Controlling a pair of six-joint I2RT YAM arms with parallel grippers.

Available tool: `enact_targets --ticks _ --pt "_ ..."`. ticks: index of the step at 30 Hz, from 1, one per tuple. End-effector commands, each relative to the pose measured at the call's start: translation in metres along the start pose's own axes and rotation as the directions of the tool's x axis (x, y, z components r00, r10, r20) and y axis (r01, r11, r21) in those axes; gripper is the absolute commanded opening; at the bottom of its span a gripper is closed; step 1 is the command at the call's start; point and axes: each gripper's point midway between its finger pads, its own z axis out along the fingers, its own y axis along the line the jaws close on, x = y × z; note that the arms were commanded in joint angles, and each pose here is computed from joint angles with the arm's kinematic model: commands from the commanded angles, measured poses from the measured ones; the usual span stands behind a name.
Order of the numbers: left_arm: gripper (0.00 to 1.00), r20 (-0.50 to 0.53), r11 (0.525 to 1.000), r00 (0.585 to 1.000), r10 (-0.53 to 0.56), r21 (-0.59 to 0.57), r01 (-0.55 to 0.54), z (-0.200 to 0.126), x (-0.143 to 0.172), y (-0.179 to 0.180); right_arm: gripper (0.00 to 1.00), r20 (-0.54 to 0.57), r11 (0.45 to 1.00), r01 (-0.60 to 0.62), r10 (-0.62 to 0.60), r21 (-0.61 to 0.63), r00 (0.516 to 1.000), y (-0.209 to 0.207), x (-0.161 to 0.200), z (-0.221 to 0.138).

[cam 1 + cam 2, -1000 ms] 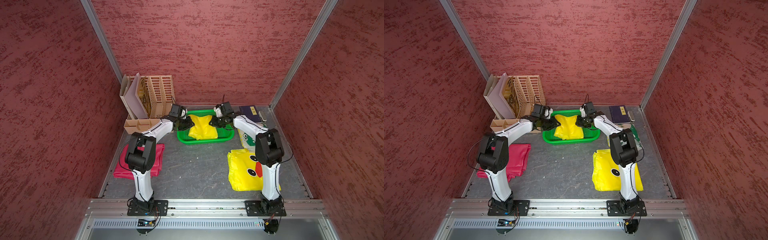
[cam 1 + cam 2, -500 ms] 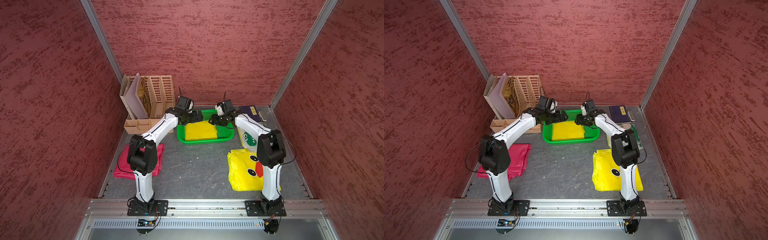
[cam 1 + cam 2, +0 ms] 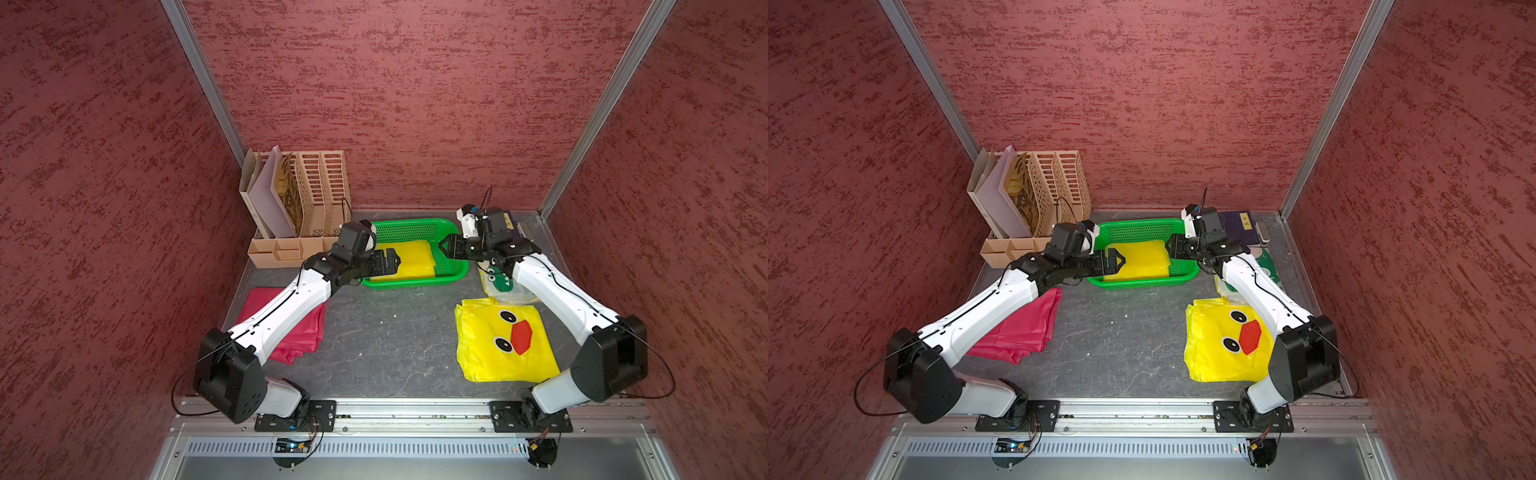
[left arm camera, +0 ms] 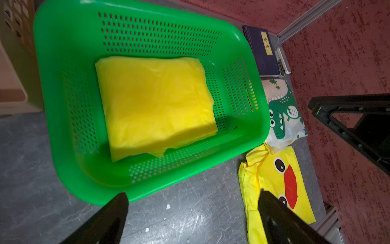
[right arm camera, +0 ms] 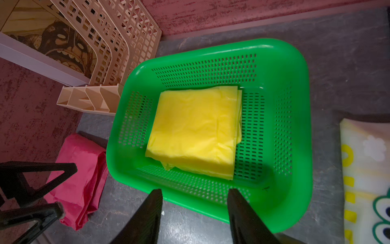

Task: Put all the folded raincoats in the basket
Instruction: Place the raincoat in the basket, then move the basket to the center of the board.

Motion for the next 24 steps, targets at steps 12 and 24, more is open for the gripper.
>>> enact_targets --ticks 12,24 --pt "1.00 0.005 1.000 1.000 0.007 -0.021 -0.007 0.020 0.044 -0.007 0.54 0.031 0.994 -0.075 0.073 0.075 0.997 -0.025 0.061 -0.061" --pt "1.00 0.079 0.997 0.995 0.057 -0.059 -0.052 0.065 0.031 -0.005 0.55 -0.073 0.977 -0.176 0.185 0.118 0.980 -0.045 0.127 -0.073"
